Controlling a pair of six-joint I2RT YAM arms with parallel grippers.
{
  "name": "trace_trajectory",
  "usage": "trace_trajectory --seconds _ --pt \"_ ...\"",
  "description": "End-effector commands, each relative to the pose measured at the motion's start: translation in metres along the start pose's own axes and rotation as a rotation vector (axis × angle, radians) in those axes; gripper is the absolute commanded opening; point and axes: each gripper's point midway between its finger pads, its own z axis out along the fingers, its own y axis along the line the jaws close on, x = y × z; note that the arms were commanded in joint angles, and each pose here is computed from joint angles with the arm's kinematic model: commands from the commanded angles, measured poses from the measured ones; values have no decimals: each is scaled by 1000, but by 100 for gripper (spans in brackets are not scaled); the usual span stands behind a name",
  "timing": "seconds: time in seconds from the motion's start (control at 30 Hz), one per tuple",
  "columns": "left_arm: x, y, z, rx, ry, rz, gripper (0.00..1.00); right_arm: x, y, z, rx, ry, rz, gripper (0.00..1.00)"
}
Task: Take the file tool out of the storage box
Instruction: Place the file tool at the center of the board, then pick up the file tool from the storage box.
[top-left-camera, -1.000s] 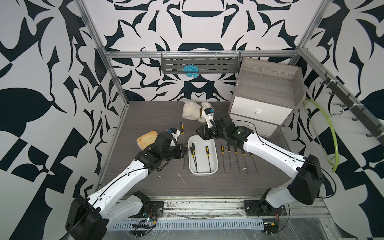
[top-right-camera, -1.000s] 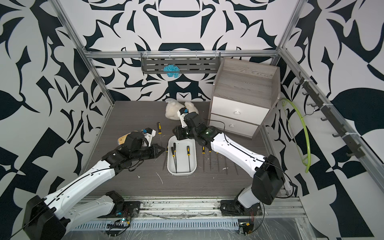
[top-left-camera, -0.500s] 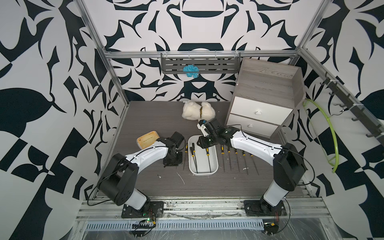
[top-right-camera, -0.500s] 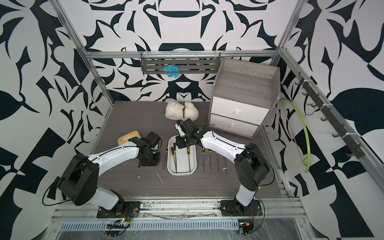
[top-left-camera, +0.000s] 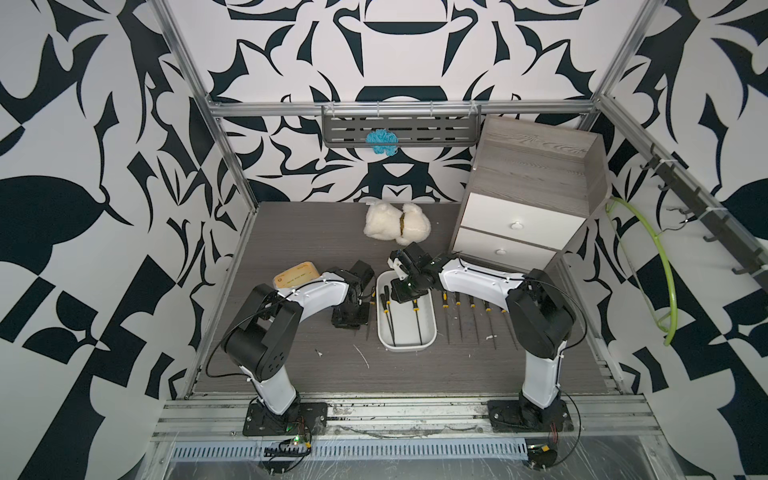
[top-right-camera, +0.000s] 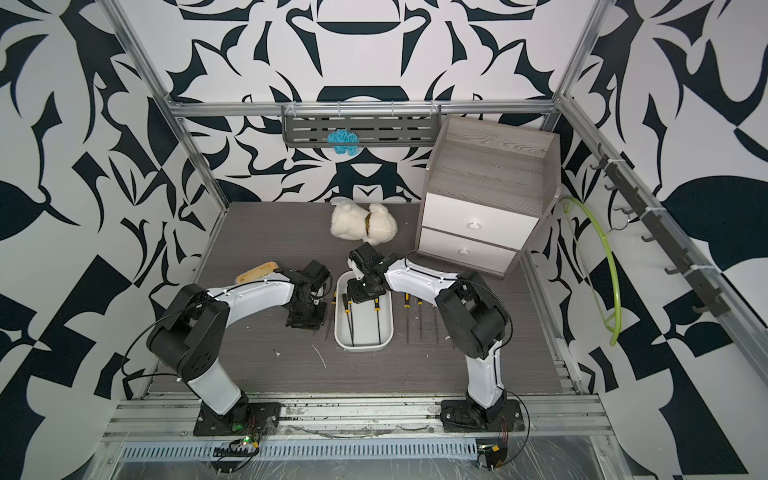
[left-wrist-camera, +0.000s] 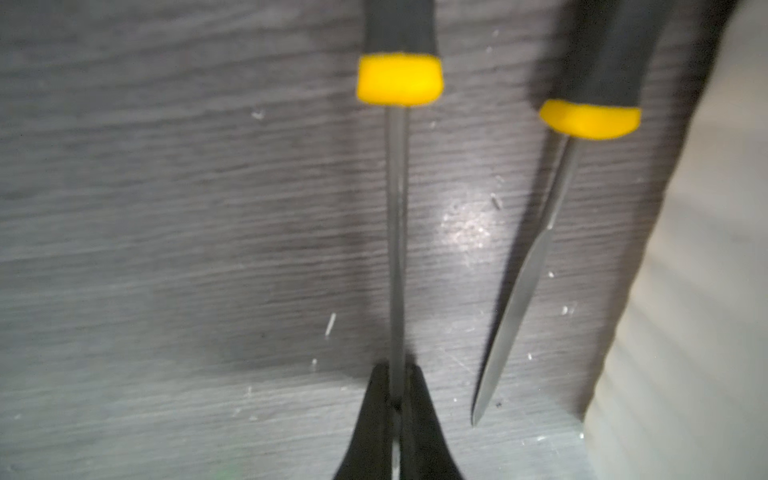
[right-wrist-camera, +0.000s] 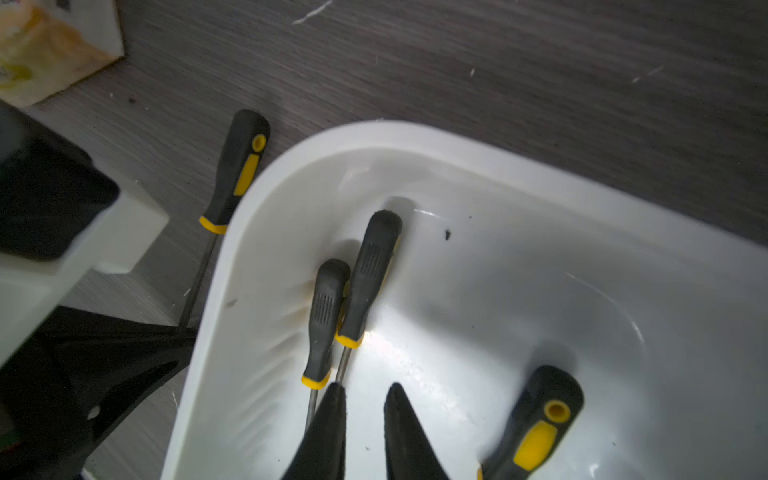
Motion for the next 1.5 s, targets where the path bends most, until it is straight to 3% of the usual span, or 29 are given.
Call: trace_trajectory --seconds 0.0,0.1,0.23,0.67,0.9,1.17,1.47 --pt "4 1 7 4 34 10 0 -17 10 -13 -17 -44 -18 22" --pt "4 -1 6 13 29 10 0 -18 7 -7 -4 -36 -14 22" --pt "5 -1 1 21 16 9 9 -26 3 -3 30 -50 -12 23" --pt "6 0 -4 24 -4 4 22 -39 -2 20 78 -42 -1 26" --pt "8 2 -8 21 -18 -2 24 -36 -6 25 128 -39 2 26" --pt "7 1 -20 41 -68 0 34 -37 7 7 200 -107 -47 28" --pt "8 2 -20 44 -76 -2 36 -30 0 20 230 -58 -47 28"
